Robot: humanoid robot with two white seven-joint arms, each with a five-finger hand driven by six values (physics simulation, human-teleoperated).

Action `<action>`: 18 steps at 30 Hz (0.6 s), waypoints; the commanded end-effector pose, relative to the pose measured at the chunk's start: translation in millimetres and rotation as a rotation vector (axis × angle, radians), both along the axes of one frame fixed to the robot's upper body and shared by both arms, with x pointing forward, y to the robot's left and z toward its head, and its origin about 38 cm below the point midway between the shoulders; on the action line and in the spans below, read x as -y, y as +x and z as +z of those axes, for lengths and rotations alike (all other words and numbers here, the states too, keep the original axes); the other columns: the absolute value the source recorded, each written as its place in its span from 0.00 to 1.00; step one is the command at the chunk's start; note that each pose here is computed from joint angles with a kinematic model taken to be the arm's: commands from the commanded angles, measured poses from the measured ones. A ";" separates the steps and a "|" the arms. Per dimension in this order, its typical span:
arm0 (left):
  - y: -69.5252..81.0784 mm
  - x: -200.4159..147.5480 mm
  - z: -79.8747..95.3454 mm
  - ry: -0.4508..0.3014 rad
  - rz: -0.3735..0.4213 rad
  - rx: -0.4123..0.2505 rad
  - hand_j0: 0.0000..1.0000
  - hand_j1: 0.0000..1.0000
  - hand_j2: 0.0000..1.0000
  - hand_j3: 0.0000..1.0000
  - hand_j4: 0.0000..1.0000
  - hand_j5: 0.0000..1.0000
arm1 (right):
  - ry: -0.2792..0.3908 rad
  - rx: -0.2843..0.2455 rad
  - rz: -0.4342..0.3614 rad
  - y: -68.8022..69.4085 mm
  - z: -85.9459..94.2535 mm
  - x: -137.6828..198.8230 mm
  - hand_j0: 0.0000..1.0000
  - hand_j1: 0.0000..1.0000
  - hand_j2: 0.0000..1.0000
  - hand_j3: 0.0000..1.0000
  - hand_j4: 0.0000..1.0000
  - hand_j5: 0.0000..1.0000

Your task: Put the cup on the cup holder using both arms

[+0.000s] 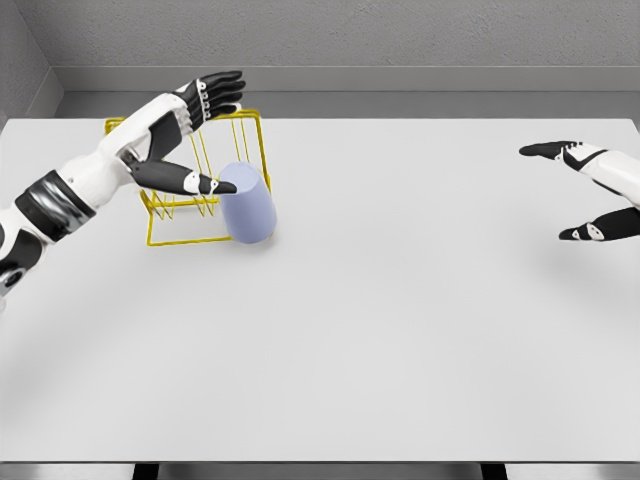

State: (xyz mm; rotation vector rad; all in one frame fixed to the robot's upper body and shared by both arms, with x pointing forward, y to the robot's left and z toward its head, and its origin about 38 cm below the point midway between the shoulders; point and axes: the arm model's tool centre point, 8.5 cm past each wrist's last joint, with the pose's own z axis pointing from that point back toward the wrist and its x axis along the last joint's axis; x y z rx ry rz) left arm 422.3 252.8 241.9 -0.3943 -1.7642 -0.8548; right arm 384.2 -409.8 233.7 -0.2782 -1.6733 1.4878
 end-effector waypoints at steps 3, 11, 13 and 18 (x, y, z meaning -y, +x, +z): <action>-2.3 -0.7 2.1 -0.012 -0.011 0.027 1.00 1.00 1.00 1.00 1.00 1.00 | 0.007 0.000 -0.002 0.0 1.1 0.6 1.00 1.00 1.00 1.00 1.00 1.00; -32.0 -29.9 -3.8 -0.061 -0.056 0.194 1.00 1.00 1.00 1.00 1.00 1.00 | 0.006 0.000 -0.003 0.0 1.4 0.9 1.00 1.00 1.00 1.00 1.00 1.00; -35.6 -38.9 -1.9 -0.049 -0.054 0.210 1.00 1.00 1.00 1.00 1.00 1.00 | 0.006 -0.001 -0.004 0.0 1.2 1.3 1.00 1.00 1.00 1.00 1.00 1.00; -47.0 -79.1 -5.8 0.029 0.003 0.193 1.00 1.00 1.00 1.00 1.00 1.00 | 0.006 -0.001 -0.004 0.0 1.2 1.3 1.00 1.00 1.00 1.00 1.00 1.00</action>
